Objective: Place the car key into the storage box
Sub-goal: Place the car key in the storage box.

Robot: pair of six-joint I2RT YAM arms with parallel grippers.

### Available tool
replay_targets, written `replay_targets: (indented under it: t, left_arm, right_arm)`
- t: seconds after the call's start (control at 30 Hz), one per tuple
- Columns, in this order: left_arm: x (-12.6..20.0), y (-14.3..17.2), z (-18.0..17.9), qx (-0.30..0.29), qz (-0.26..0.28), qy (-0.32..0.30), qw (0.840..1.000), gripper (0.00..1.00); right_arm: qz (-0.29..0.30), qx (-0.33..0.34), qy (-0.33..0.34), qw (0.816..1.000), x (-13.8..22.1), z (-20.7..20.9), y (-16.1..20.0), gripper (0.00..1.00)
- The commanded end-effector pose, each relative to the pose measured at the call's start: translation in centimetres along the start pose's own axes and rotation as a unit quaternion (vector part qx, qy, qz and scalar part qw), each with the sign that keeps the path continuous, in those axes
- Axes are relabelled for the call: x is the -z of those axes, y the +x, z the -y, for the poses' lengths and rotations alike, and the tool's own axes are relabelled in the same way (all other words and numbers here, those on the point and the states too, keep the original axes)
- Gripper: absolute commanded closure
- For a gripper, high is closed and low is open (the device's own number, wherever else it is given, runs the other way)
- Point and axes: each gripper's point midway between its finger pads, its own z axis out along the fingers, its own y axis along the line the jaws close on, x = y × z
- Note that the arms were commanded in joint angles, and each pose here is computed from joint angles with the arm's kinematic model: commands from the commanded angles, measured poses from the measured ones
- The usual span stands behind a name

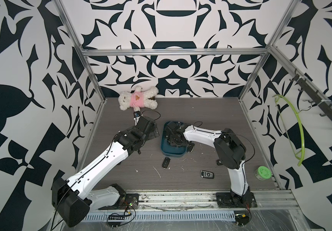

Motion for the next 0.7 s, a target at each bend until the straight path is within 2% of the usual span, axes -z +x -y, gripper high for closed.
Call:
replay_targets:
  t: [0.0,0.37,0.47,0.67]
  left_arm:
    - [-0.3,0.5,-0.2,-0.004,-0.007,-0.002,1.000,0.01]
    - [-1.5,0.5,2.1,-0.017,-0.016,0.036,0.999,0.01]
    - [-1.9,0.5,3.4,-0.023,-0.024,0.059,0.998,0.01]
    - [-3.7,1.6,7.1,-0.053,-0.063,0.121,0.989,0.01]
  right_arm:
    - [0.035,-0.005,-0.032,0.999,3.5,-1.1,-2.0,0.45]
    - [0.085,-0.020,-0.041,0.995,9.4,1.2,-3.0,0.38]
    - [0.101,-0.033,-0.029,0.994,10.8,3.1,-3.0,0.31]
    - [0.118,-0.071,0.011,0.990,12.3,8.1,-2.2,0.11]
